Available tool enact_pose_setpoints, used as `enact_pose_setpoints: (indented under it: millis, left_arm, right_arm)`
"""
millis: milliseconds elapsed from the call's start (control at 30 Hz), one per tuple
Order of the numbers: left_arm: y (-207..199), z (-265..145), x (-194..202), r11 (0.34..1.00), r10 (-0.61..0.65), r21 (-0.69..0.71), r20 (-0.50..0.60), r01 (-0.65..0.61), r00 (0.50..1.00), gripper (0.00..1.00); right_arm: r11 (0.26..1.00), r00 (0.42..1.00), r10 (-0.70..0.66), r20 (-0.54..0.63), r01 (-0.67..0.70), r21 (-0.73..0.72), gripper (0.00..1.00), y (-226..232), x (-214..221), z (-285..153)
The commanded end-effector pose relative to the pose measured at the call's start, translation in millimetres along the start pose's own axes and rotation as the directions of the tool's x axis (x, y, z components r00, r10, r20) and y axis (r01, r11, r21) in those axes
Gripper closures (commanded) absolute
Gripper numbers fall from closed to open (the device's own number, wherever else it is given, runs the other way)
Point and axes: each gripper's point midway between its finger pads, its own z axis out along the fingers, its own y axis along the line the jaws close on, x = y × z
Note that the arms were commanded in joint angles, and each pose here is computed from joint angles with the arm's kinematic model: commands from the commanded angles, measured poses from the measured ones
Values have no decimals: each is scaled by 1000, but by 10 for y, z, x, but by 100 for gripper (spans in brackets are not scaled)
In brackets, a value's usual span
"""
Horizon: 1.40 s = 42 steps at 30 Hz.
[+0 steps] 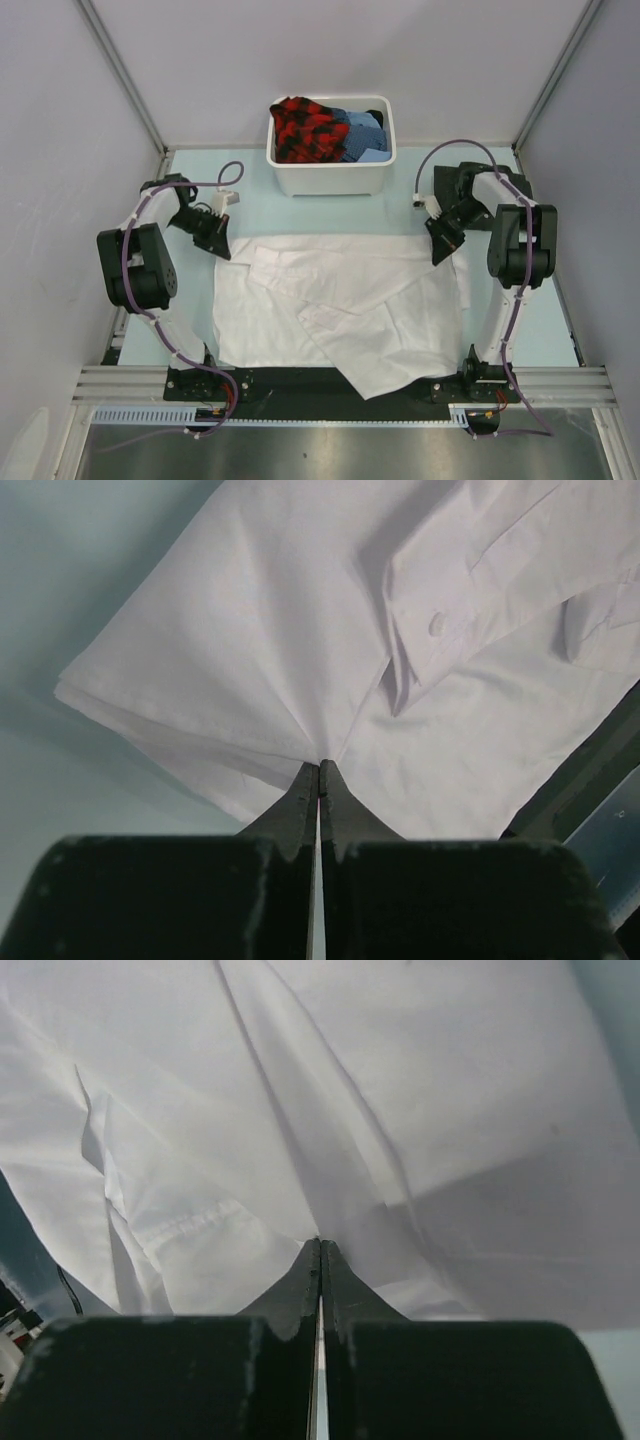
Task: Fold and stack the long sleeve shirts
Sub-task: Fold the shirt
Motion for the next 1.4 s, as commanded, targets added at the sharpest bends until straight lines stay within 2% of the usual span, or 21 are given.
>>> enact_pose_setpoints:
  millis: [0,133,167,200,233,300,333,433,467,533,700,833,900,1100,1200,1233,1300,1333,1367]
  left_arm:
    - [0,19,86,1000,4,-19,-17,-5,1000,100]
    - [97,225,298,999,-33,-14,-79,32,996,100]
    - [112,246,320,1000,-28,-15,-85,27,996,99]
    - [120,259,340,1000,-27,-15,-91,26,995,97]
    - [131,252,347,999,-28,-19,-95,26,995,86]
    - [114,194,310,1000,-11,-11,-75,10,997,75]
    - [139,74,214,1000,-4,-30,-25,3,1000,66]
    - [142,-152,-69,999,45,-24,99,-43,994,53]
    - [133,-193,-165,997,77,-23,132,-75,988,51]
    - [194,-267,-358,992,120,-50,175,-113,977,44]
    - [515,-108,-563,988,148,-67,170,-138,974,44]
    - [638,84,-634,981,188,-67,128,-180,974,42]
    - [652,201,-597,982,187,-43,106,-183,977,40]
    - [603,398,-419,979,202,1,25,-202,979,40]
    - [588,424,-322,981,194,24,-7,-194,981,48]
    - [583,430,-307,981,191,25,-14,-191,981,56]
    - [582,435,-281,982,187,28,-20,-186,982,67]
    - [583,413,-289,982,186,25,-19,-185,982,78]
    - [573,404,-293,983,184,28,-20,-183,983,84]
  right_arm:
    - [1000,1000,-11,-11,11,-27,100,76,31,-178]
    - [999,999,-16,-40,15,-47,100,126,30,-52]
    - [999,999,-16,-37,14,-41,97,113,20,-54]
    - [999,998,-32,-55,30,-42,76,157,-10,-22]
    - [999,998,-43,-54,41,-31,66,143,-38,-53]
    - [1000,998,-25,-54,24,-18,49,102,-39,-130]
    - [999,999,-30,-41,30,-11,45,89,-96,-170]
    - [999,997,16,74,-18,27,43,-100,-250,-499]
    - [998,992,-6,127,-2,62,43,-173,-396,-628]
    - [996,988,-8,153,-6,91,41,-272,-506,-660]
    - [969,978,-93,187,45,244,39,-681,-830,-664]
    - [963,979,-113,168,67,260,38,-877,-906,-520]
    - [963,980,-106,169,59,262,32,-964,-922,-437]
    - [970,985,-110,129,78,232,31,-990,-815,-194]
    - [979,989,-106,99,86,186,34,-899,-677,-99]
    - [979,989,-120,85,104,173,36,-852,-638,-93]
    - [984,991,-110,72,98,146,50,-798,-555,-28]
    - [984,991,-115,70,104,145,58,-777,-544,-36]
    - [985,991,-111,71,100,143,77,-772,-536,-24]
